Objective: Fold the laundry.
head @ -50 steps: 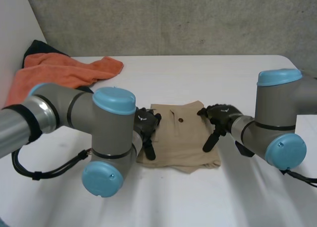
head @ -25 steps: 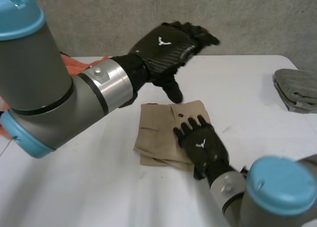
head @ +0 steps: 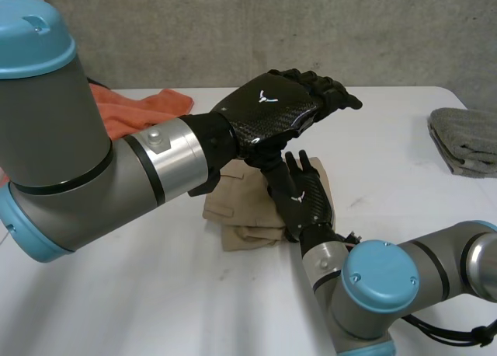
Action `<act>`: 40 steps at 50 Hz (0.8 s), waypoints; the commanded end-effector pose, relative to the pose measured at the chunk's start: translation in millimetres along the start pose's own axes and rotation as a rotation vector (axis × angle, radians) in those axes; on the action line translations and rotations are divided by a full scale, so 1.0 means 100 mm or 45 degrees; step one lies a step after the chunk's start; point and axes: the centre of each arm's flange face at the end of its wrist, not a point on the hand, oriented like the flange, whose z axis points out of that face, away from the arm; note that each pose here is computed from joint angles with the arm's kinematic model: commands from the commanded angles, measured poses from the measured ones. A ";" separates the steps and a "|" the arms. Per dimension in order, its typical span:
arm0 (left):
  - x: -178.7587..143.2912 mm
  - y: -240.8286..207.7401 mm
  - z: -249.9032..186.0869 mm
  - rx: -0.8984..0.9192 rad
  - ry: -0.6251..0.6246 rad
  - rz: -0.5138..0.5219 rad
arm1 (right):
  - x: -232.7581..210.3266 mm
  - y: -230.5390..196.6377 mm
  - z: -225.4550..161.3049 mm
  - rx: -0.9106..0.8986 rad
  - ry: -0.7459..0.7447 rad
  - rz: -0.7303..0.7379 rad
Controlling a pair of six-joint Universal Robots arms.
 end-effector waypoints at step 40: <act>-0.06 -0.19 -0.07 0.083 -0.082 0.047 | 1.63 -0.49 0.76 0.071 0.379 0.284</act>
